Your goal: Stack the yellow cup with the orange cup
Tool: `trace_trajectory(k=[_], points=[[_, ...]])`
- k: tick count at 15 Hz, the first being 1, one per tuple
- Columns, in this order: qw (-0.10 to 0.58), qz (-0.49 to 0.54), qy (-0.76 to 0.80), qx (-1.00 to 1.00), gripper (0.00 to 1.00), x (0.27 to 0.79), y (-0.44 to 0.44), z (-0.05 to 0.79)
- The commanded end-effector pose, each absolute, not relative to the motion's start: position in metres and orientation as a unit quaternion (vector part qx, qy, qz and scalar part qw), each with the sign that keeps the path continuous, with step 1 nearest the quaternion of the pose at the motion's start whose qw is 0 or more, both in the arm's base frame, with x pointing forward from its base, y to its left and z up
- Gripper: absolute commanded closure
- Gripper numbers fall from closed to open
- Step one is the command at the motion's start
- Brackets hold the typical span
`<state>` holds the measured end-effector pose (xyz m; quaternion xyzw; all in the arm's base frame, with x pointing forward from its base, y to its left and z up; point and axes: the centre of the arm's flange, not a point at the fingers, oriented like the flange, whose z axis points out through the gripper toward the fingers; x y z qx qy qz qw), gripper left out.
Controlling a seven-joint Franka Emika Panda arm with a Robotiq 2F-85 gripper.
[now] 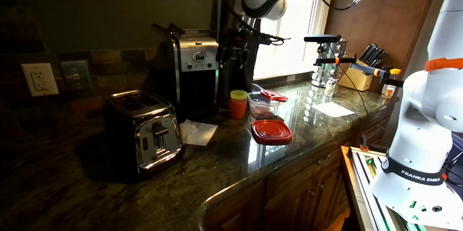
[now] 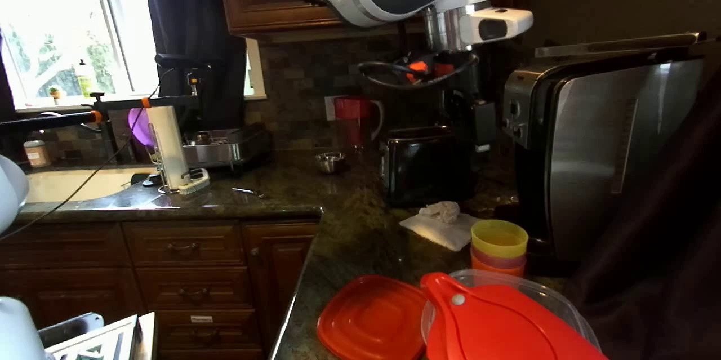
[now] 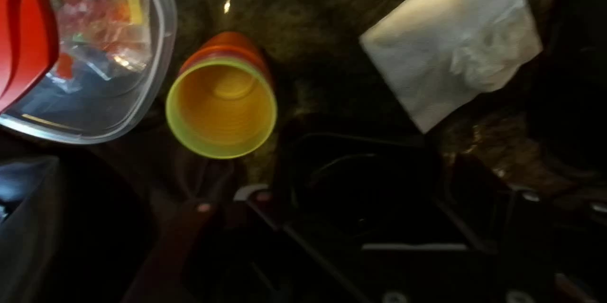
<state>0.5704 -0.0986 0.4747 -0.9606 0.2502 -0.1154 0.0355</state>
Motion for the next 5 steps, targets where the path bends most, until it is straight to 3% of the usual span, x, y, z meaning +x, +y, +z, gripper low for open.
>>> trace_trajectory(k=[1,3,4,5], points=[[0.113,-0.09,0.189,-0.971,0.0,0.512,-0.057,0.512],[0.154,-0.083,0.148,-0.973,0.0,0.484,-0.041,0.531],[0.119,-0.09,0.178,-0.973,0.0,0.53,-0.051,0.518],[0.124,-0.095,0.171,-0.973,0.0,0.521,-0.046,0.528]])
